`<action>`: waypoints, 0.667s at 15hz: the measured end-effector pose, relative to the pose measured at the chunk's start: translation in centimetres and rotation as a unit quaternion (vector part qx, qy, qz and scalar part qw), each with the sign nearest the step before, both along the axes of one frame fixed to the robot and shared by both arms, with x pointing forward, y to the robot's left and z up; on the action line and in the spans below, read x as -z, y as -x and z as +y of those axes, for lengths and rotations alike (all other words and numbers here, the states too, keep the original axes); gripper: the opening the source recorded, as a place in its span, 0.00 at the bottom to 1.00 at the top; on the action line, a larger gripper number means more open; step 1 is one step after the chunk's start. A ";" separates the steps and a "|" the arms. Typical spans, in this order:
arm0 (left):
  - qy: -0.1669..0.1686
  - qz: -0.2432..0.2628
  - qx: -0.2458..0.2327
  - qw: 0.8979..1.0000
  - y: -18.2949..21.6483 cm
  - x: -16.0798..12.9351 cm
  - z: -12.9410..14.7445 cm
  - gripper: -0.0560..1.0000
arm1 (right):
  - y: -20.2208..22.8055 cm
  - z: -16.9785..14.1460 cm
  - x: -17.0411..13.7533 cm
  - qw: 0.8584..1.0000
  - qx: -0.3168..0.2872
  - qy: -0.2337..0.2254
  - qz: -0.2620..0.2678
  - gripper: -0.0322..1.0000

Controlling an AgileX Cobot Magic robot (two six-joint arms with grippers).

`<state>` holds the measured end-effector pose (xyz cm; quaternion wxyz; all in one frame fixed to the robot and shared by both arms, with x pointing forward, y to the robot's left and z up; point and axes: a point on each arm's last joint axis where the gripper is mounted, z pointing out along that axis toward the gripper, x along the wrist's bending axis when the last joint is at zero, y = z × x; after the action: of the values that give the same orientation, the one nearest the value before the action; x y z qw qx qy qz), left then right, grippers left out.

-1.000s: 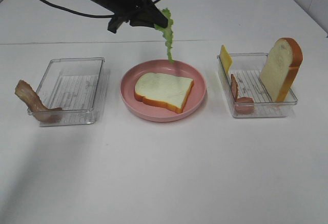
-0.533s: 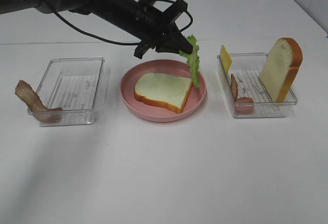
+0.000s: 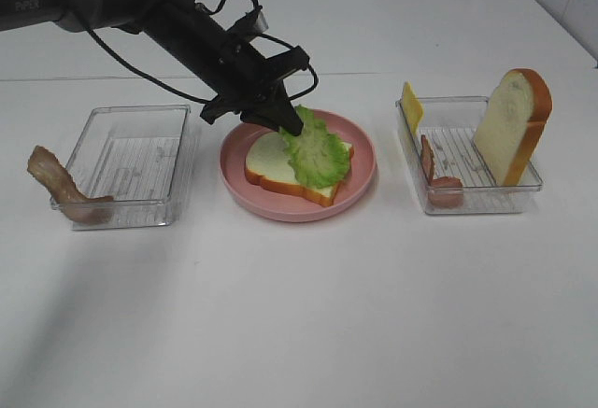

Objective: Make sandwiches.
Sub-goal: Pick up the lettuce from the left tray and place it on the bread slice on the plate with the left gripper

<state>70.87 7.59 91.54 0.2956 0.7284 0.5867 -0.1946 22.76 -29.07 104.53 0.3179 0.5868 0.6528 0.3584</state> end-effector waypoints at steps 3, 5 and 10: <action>-0.032 -0.002 -0.007 0.999 -0.1 0.4 0.5 0.07 | 0.0 0.0 0.0 1.000 0.000 0.000 0.000 0.72; -0.034 -0.008 -0.014 0.999 -0.3 0.4 0.5 0.23 | 0.0 0.0 0.0 1.000 0.000 0.000 0.000 0.72; -0.042 -0.059 -0.009 0.997 -1.4 -2.6 0.5 0.77 | 0.0 0.0 0.0 1.000 0.000 0.000 0.000 0.72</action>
<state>72.27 8.04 94.10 0.3006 0.7452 0.5823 -0.1236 22.76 -29.07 104.53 0.3179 0.5868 0.6528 0.3584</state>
